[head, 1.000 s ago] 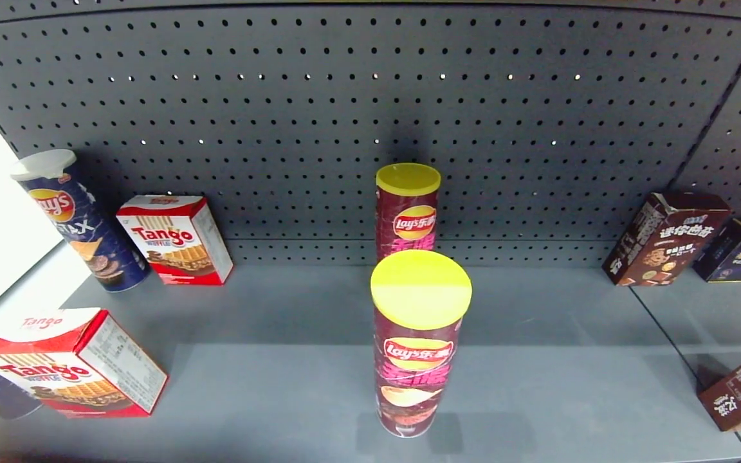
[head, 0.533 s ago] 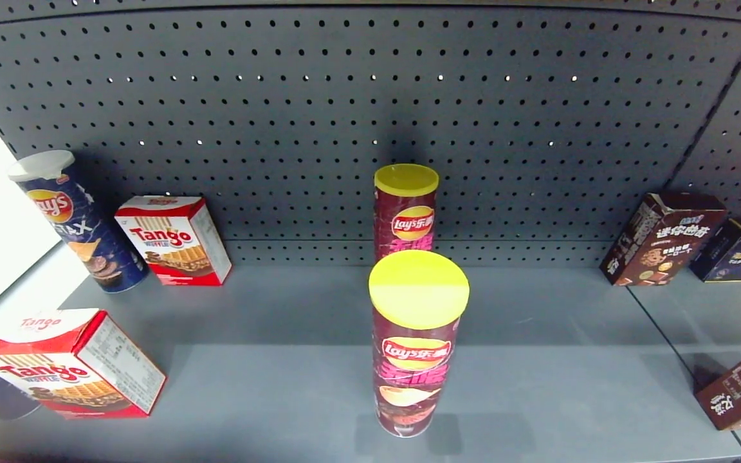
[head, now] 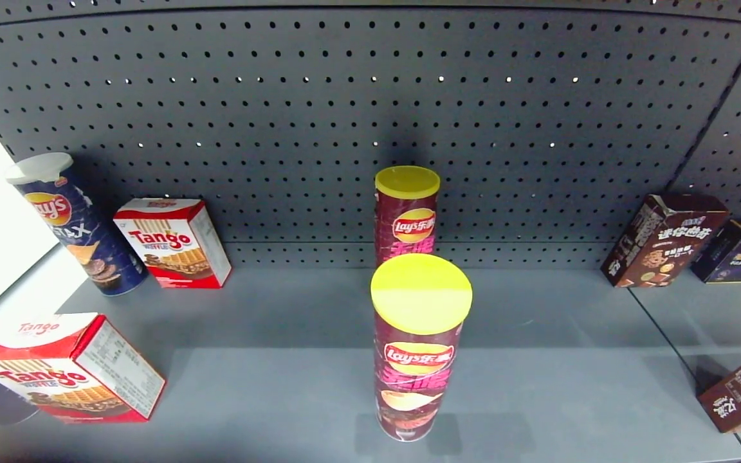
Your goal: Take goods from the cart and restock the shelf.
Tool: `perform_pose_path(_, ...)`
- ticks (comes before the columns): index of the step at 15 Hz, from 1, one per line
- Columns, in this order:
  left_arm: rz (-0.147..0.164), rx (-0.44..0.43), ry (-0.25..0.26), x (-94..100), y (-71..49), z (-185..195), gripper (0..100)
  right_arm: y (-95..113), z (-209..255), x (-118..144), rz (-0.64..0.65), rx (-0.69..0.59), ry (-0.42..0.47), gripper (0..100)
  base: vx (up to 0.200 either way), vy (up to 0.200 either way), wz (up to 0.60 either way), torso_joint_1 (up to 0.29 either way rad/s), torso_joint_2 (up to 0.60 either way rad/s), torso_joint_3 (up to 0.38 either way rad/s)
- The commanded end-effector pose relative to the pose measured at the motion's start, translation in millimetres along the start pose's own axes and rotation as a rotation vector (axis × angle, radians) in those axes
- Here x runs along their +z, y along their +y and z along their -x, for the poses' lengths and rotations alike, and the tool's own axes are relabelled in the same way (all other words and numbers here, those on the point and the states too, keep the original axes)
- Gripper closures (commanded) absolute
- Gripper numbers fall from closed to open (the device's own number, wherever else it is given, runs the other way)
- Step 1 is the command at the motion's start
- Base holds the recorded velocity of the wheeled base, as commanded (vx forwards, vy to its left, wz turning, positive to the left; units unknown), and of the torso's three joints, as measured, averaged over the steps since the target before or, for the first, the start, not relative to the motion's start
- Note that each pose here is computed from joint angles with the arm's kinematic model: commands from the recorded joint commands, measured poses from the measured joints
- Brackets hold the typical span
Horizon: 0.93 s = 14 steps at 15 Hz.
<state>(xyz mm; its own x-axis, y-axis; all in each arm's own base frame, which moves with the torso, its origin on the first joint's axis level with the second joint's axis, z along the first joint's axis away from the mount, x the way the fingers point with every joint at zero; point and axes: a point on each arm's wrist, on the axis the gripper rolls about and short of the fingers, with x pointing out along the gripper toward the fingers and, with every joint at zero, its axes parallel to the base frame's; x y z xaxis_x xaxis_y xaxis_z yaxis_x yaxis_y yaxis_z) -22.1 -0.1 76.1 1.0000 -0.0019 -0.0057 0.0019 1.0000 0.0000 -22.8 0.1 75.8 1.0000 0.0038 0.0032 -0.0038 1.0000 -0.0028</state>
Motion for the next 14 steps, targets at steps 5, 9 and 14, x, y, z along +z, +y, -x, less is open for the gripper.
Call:
perform_pose_path(5, 0.002, 0.0, 0.0, 0.1, 0.0, -0.1, 0, 0.0, 0.0, 0.0, 0.0, 0.001, 0.0, 0, 0.0, 0.0, 0.0, 0.0, 0.0, 0.0)
perform_pose_path(9, -0.002, 0.0, 0.0, 0.1, 0.0, -0.1, 0, 0.0, 0.0, 0.0, 0.0, 0.001, 0.0, 0, 0.0, 0.0, 0.0, 0.0, 0.0, 0.0)
perform_pose_path(14, 0.0, 0.0, 0.0, 0.1, 0.0, -0.1, 0, 0.0, 0.0, 0.0, 0.0, 0.001, 0.0, 0, -0.08, 0.0, 0.0, 0.001, 0.0, 0.0)
